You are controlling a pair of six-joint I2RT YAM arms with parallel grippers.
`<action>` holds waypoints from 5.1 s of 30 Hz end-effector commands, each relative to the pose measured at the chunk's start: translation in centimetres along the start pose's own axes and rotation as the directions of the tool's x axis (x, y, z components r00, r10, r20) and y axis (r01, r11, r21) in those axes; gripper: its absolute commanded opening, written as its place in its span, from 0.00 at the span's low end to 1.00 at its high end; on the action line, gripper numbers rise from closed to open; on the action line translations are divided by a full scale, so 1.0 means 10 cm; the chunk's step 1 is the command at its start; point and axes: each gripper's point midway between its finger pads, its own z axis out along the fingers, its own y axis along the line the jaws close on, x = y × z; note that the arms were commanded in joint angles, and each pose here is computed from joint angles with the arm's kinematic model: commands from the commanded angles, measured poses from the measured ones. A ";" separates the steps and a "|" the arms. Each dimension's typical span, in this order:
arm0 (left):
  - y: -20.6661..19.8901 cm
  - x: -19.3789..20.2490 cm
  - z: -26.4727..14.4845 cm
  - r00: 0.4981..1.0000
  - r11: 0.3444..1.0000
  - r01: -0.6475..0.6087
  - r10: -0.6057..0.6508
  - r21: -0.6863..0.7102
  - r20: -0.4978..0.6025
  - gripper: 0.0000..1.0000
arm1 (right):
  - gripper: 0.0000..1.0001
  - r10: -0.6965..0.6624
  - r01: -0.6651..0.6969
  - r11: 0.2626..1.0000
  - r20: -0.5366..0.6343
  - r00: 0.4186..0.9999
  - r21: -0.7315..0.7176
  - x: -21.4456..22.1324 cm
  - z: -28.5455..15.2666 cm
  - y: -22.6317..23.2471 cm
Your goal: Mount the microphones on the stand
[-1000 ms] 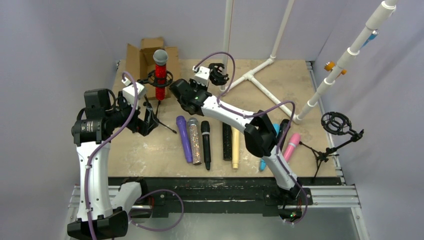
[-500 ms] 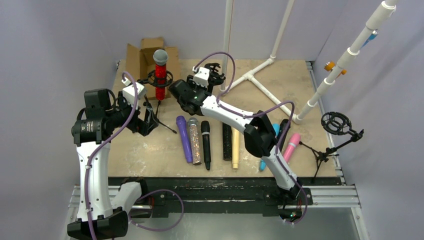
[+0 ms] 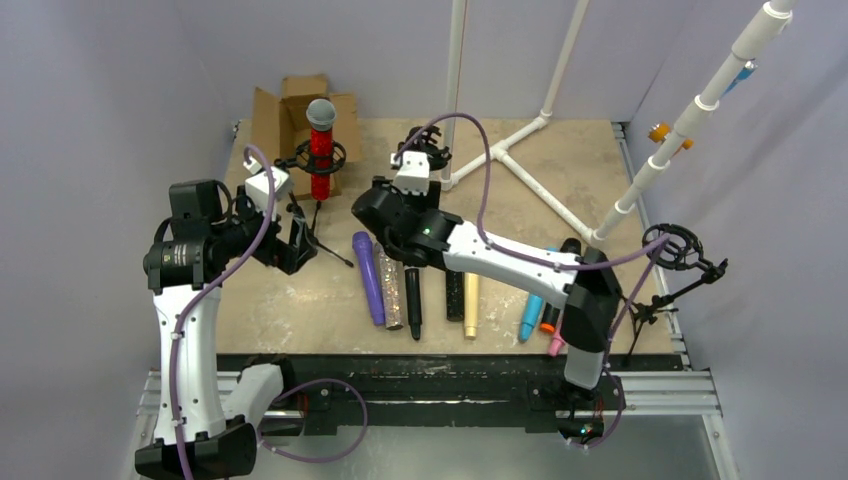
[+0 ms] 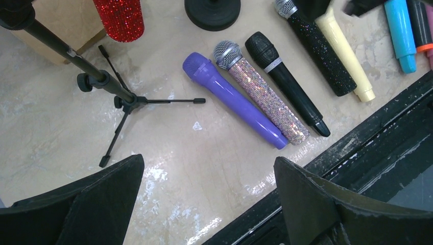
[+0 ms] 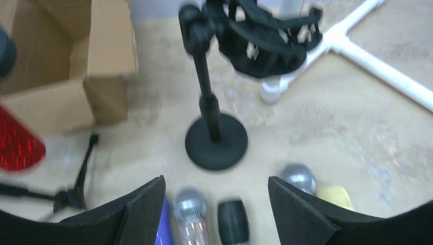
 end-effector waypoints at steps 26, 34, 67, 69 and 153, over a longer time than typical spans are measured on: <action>-0.08 0.02 0.00 0.999 0.998 0.050 -0.049 0.036 -0.012 1.00 | 0.67 0.319 -0.162 0.913 -0.407 0.856 0.375 1.26 -0.72 -3.06; -0.10 -0.02 0.11 0.997 0.991 0.071 -0.068 0.114 -0.025 1.00 | 0.72 0.395 -0.180 0.857 -0.392 0.831 0.483 1.21 -0.44 -3.36; -0.06 -0.03 0.11 0.998 0.995 0.058 -0.057 0.087 -0.014 1.00 | 0.50 0.242 0.002 0.919 -0.567 0.787 0.395 2.04 0.01 -2.85; -0.06 -0.03 0.10 0.998 0.994 0.059 -0.058 0.087 -0.014 1.00 | 0.44 0.238 -0.017 0.930 -0.566 0.790 0.368 2.03 0.02 -2.74; -0.82 -1.06 -0.35 0.954 0.943 -0.081 -0.020 0.322 0.298 0.96 | 0.00 0.125 0.008 0.685 0.129 0.984 -0.728 -2.18 -1.47 0.54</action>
